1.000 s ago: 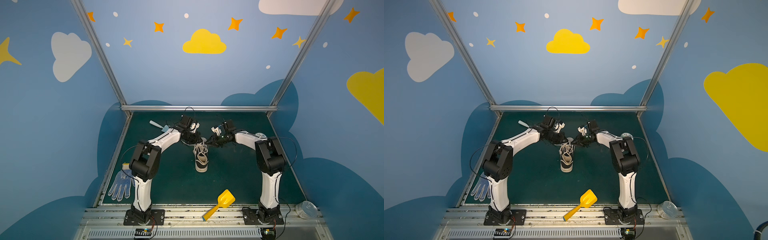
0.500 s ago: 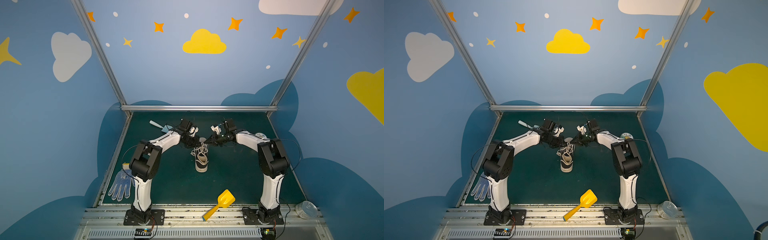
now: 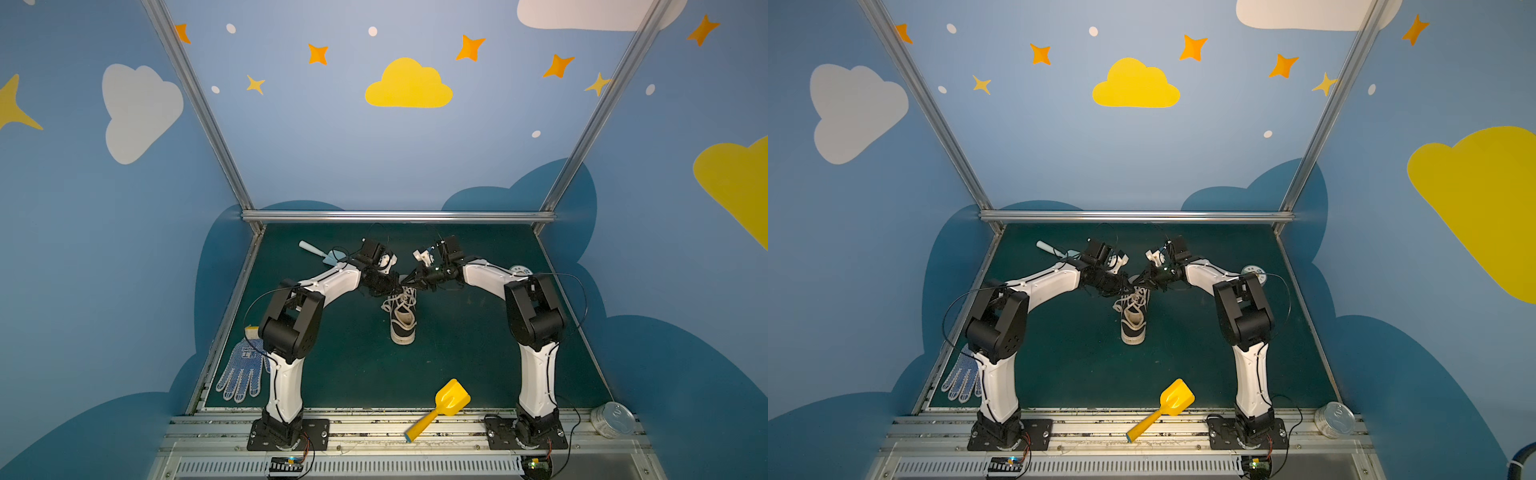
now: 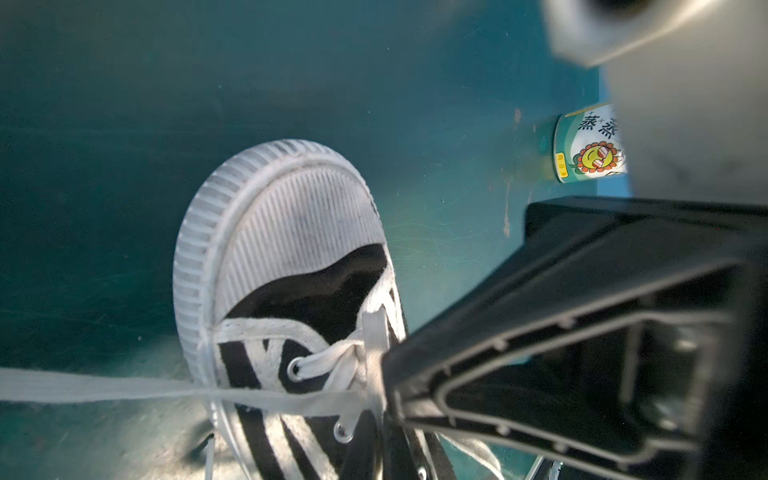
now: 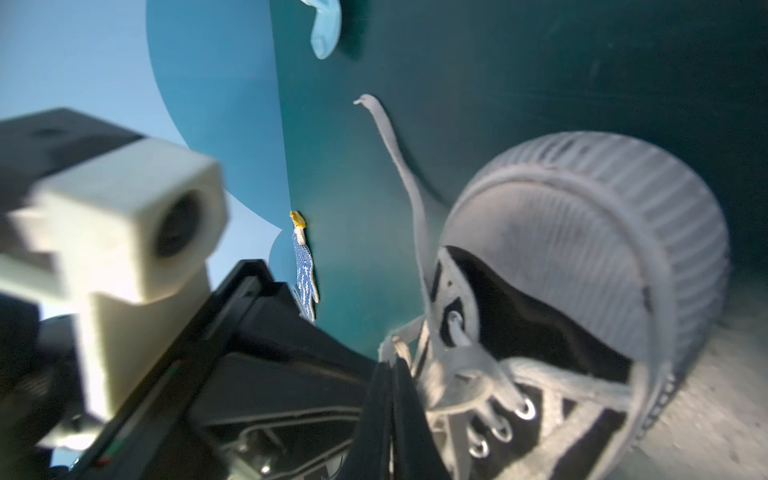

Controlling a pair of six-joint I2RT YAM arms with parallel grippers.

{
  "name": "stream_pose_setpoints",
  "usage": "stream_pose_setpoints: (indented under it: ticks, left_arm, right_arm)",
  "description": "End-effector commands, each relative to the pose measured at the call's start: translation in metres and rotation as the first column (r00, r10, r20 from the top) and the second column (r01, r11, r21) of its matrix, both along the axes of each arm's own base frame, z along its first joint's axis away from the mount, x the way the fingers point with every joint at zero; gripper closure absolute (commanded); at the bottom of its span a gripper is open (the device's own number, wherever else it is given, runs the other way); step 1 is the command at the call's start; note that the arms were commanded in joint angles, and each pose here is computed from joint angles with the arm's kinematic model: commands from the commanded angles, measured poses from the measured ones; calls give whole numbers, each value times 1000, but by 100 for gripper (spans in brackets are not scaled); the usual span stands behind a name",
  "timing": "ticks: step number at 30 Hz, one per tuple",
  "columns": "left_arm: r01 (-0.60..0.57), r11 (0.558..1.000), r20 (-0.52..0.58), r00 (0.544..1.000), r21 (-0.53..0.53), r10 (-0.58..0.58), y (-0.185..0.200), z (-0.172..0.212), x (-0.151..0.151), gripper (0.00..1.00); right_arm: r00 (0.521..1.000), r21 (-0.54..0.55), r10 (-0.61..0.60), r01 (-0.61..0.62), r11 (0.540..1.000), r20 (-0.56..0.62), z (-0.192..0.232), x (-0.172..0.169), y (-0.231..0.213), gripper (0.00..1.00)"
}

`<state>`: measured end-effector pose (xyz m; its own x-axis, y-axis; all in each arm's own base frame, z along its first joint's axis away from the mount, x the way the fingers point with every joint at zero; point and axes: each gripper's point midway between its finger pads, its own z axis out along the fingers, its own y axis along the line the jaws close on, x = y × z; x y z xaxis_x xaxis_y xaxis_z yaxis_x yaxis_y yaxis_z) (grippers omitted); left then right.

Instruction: Tie the shoes

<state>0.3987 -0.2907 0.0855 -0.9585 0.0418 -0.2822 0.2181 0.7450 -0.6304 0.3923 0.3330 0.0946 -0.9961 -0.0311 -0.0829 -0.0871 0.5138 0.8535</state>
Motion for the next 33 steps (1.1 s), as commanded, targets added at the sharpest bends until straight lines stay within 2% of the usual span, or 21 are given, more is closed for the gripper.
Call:
stream_pose_setpoints:
  ticks: [1,14,20,24,29,33]
  left_arm:
    - [7,1000,21,1000,-21,-7,-1,14,-3,91]
    - [-2,1000,37,999,-16,2,2,21,0,88]
    - [-4,1000,72,997,-9,4,6,32,3,68]
    - [13,1000,126,992,22,-16,16,42,10,66]
    - [129,981,244,956,147,-162,31,47,14,65]
    - [291,922,358,858,254,-370,35,51,7,66]
  right_arm:
    - [999,-21,4,-4,1000,-39,-15,-7,-2,94]
    - [997,-72,-15,9,997,-77,-41,-15,-15,96]
    - [996,-74,-15,9,997,-84,-44,-15,-17,96]
    - [997,-69,-13,7,998,-78,-41,-15,-17,96]
    - [997,-65,-4,-1,998,-75,-39,-16,-16,96]
    - [997,-58,4,-8,998,-78,-38,-18,-15,96]
